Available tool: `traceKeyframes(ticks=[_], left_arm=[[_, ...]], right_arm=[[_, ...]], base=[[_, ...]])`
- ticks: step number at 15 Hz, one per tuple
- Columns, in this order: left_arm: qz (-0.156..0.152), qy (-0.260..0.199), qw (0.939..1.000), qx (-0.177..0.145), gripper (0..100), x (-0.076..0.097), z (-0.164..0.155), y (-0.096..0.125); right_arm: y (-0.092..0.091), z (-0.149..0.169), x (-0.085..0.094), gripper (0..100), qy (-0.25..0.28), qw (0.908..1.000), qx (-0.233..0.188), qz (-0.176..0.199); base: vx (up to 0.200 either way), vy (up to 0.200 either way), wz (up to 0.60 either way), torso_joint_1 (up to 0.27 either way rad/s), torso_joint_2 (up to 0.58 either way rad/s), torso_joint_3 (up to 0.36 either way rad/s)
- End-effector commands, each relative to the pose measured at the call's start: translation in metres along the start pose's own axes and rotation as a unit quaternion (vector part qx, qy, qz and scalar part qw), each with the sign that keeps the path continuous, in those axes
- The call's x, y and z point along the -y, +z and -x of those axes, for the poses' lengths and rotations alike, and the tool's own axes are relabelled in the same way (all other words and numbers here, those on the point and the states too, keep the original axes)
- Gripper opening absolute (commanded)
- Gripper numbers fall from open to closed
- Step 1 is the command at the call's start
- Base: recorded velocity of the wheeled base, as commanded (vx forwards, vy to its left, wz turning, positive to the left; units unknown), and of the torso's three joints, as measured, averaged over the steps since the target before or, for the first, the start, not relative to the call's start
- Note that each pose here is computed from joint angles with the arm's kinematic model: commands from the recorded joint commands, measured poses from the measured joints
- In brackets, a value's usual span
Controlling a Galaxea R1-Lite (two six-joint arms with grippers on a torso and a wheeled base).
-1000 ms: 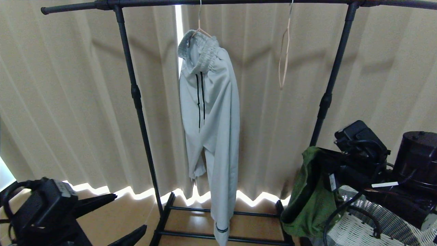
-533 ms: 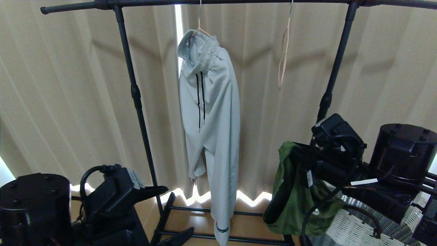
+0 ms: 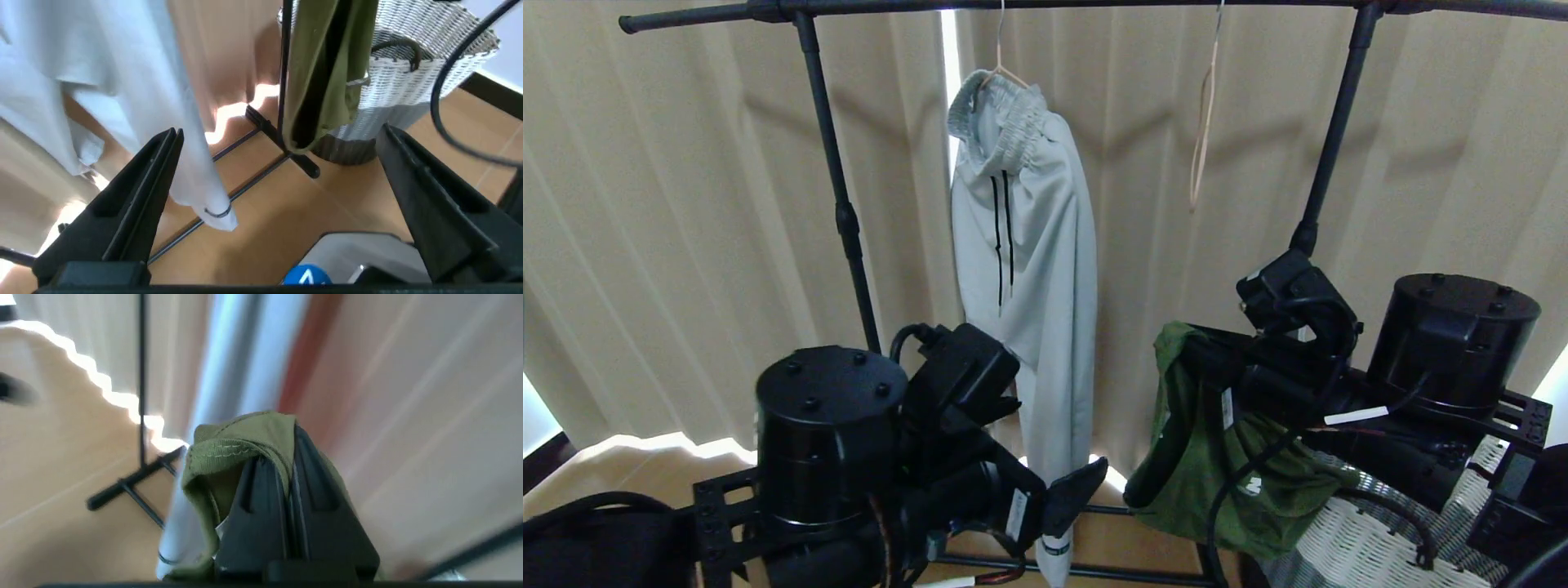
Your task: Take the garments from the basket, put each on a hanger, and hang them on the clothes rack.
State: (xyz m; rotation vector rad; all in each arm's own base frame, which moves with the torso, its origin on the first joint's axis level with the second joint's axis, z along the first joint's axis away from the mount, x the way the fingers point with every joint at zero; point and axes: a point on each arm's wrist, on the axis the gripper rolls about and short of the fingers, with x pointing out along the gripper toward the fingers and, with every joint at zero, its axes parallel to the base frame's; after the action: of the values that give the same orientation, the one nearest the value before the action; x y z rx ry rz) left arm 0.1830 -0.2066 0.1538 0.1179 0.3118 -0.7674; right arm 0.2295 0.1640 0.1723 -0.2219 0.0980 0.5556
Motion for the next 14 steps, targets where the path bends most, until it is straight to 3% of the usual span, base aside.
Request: traceKeyframes(ticks=[1,5,10,14], left_arm=[[-0.002,0.009,0.9993,-0.036,100,0.012,-0.049,-0.012],[-0.001,0.011,0.9989,-0.045,100,0.011,-0.065,-0.017],[0.006,0.032,0.9977,-0.059,100,-0.002,-0.077,-0.025],[0.004,0.033,0.9974,-0.064,100,-0.003,-0.082,-0.027]], right_arm=[[0.004,-0.002,-0.004,0,0.007,0.9999,0.007,0.001],[0.013,0.001,-0.018,0,0.031,0.9992,0.024,-0.007],[0.02,0.009,-0.018,0,0.033,0.9986,0.04,-0.012],[0.031,0.02,-0.017,0,0.035,0.9973,0.062,-0.02]], base=[[0.0,0.0,0.0,0.0,0.0,0.0],[0.0,0.0,0.0,0.0,0.0,0.0],[0.0,0.0,0.0,0.0,0.0,0.0],[0.0,0.0,0.0,0.0,0.0,0.0]])
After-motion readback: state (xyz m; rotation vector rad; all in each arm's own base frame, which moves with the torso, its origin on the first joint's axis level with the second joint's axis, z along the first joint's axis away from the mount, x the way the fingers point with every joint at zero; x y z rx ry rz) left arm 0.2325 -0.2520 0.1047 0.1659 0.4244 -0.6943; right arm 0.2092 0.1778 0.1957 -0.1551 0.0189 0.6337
